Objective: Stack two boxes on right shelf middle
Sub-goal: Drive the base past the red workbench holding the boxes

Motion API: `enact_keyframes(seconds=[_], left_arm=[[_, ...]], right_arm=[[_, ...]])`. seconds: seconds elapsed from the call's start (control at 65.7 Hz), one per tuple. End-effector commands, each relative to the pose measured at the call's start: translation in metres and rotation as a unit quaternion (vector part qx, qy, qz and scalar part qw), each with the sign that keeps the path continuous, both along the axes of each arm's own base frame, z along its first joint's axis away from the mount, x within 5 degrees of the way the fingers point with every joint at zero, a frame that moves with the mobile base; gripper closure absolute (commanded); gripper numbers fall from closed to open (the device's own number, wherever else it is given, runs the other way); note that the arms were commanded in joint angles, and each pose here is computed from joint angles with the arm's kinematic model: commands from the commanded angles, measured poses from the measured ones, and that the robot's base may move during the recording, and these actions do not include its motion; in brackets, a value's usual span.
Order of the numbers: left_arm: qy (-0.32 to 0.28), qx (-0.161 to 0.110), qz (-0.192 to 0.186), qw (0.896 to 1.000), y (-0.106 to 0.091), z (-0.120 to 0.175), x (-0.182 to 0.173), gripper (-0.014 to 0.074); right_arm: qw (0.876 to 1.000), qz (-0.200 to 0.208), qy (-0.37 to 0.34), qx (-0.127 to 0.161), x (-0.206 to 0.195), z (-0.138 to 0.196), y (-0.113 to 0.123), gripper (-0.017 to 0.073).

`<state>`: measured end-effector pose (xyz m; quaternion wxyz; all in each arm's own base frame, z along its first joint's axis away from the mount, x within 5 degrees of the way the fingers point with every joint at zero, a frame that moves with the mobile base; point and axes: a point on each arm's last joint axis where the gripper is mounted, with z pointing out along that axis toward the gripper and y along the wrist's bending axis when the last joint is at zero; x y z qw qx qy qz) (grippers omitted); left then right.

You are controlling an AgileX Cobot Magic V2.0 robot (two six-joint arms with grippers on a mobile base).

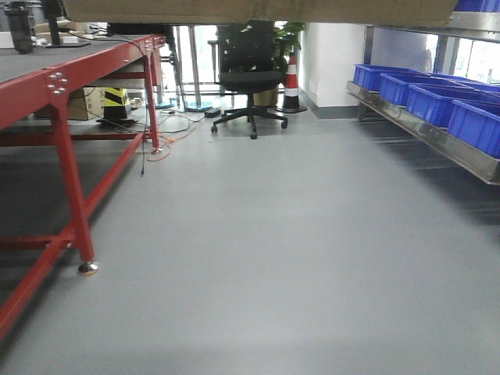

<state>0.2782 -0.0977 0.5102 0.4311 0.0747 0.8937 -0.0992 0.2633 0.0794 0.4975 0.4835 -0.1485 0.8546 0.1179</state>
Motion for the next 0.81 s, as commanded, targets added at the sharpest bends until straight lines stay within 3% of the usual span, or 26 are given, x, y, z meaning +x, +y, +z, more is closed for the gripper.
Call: enact_keyframes(seconds=[0.0, 0.792], left_arm=[[-0.035, -0.017, -0.006, 0.999, 0.0003, 0.0109, -0.0031, 0.0705], [-0.035, -0.017, -0.006, 0.999, 0.0003, 0.0109, -0.0031, 0.0705]], right_arm=[[0.999, -0.005, -0.032, -0.003, -0.0001, 0.0076, -0.0030, 0.0713], [0.999, -0.005, -0.032, -0.003, -0.0001, 0.0076, -0.0030, 0.0713]])
